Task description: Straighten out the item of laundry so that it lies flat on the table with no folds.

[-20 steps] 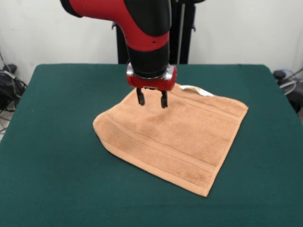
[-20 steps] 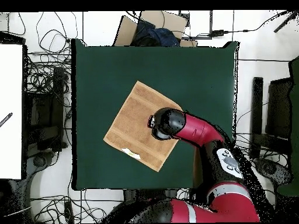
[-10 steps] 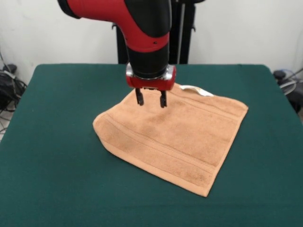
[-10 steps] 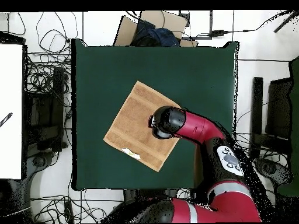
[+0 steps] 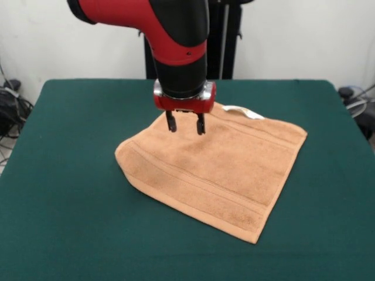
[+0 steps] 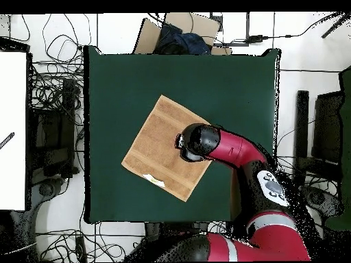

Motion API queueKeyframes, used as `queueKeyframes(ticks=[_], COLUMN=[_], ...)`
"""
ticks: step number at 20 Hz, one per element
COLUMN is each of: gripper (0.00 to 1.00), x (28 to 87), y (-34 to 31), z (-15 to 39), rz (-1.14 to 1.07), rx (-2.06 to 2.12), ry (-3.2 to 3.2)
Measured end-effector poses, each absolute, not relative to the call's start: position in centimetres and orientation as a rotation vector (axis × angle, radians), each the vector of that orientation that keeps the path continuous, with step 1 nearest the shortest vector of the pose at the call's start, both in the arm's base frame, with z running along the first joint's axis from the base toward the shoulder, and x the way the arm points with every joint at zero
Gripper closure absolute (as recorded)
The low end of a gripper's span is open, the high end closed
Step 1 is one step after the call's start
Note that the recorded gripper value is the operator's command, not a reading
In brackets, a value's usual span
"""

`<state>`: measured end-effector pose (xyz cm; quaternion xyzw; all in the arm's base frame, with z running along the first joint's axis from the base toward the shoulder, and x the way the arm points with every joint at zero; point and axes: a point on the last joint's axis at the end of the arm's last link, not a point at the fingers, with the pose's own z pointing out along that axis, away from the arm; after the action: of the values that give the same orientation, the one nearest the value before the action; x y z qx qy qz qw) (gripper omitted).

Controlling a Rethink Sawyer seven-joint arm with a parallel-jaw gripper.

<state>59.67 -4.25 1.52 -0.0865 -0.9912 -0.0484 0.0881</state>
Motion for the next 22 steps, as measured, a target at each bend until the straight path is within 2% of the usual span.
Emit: queueKeyframes(ticks=[22], gripper=[0.00], x=[61.0], y=[-7.0], z=[2.1], rz=[-0.189], rx=[-0.241], ry=[-2.944])
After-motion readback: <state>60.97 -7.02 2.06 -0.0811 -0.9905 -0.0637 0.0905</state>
